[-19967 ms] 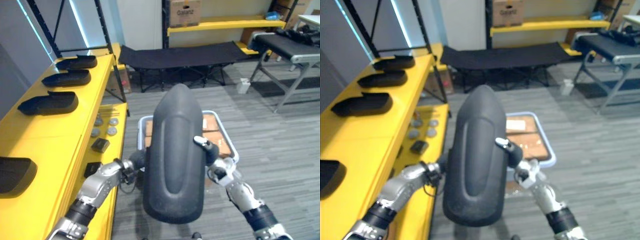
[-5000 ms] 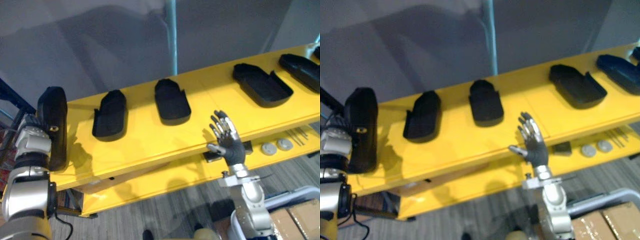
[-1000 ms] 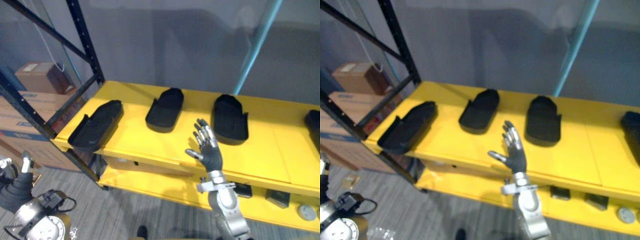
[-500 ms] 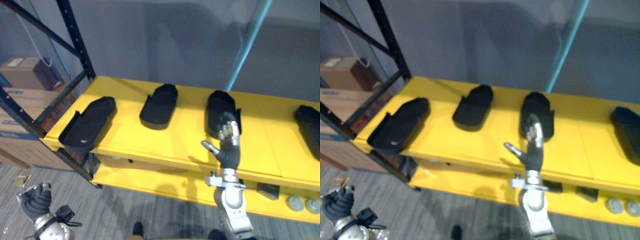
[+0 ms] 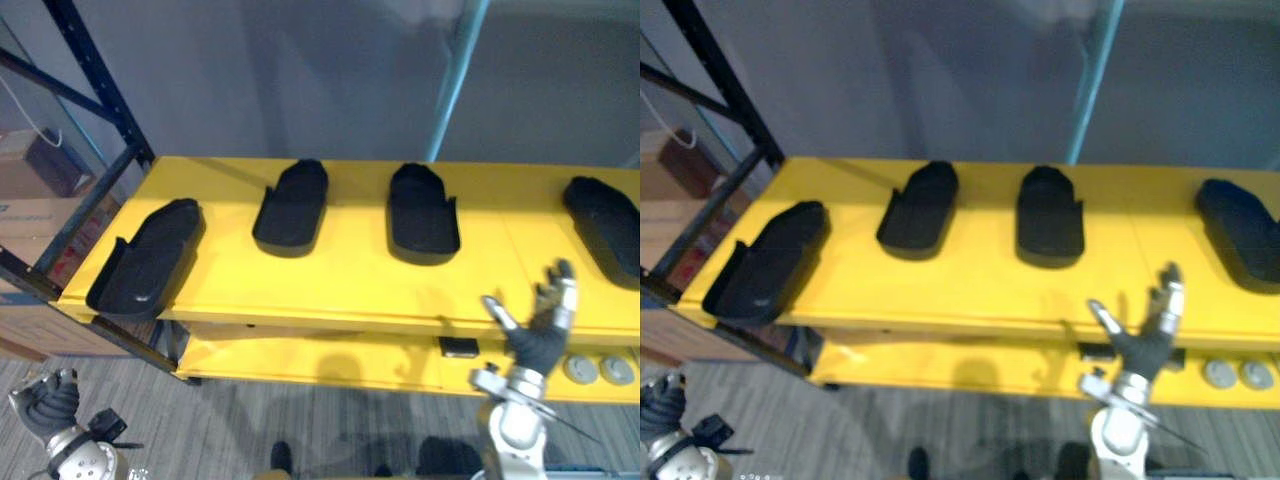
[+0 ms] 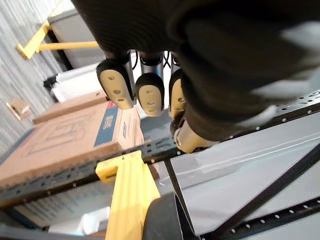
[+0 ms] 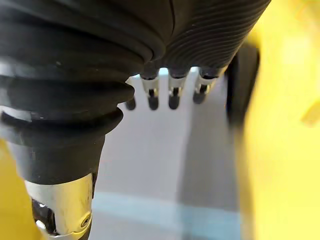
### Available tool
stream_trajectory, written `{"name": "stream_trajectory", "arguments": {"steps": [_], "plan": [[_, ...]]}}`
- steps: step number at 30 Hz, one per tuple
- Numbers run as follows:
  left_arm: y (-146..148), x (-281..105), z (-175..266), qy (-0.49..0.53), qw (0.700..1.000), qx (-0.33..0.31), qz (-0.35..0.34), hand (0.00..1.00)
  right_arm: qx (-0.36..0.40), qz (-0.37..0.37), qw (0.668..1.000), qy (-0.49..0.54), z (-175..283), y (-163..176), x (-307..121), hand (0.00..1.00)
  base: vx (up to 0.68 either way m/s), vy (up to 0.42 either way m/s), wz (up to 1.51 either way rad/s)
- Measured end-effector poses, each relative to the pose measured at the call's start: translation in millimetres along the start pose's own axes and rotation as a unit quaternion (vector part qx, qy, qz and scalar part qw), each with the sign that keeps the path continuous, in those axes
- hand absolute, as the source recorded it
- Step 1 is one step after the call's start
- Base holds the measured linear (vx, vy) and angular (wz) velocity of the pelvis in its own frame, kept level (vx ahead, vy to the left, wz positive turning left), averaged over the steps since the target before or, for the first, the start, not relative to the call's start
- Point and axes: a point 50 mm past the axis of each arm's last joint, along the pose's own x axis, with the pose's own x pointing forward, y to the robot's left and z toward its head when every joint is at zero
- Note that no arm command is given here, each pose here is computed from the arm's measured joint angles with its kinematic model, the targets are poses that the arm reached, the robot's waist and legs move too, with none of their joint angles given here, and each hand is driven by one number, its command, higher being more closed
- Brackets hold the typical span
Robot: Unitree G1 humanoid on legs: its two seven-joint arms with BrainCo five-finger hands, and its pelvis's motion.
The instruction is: Walk over and take plastic housings, then place them on the shelf
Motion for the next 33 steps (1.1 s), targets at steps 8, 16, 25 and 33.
{"name": "stream_trajectory", "arguments": {"steps": [8,16,25,33], "plan": [[15.6,3.5,1.1,0.008,1.0,-0.008,0.028,1.0,-0.098,-0.156,0.979,0.087,-38.1,-72.4,-11.5,0.0,0.04,-0.007,-0.1],[12.6,3.5,-0.3,0.022,1.0,-0.001,0.004,1.0,-0.097,-0.076,0.978,0.168,-62.9,-57.0,-34.3,0.0,-0.03,0.004,0.0],[-21.3,25.2,-4.1,0.051,0.996,0.034,-0.069,1.0,-0.127,-0.01,0.958,0.256,-92.4,-48.2,-60.2,0.0,0.01,0.0,-0.01],[-33.4,37.7,-8.4,0.079,0.993,0.008,-0.091,1.0,-0.133,0.007,0.954,0.27,-99.5,-51.4,-58.4,0.0,0.07,-0.005,-0.07]]}}
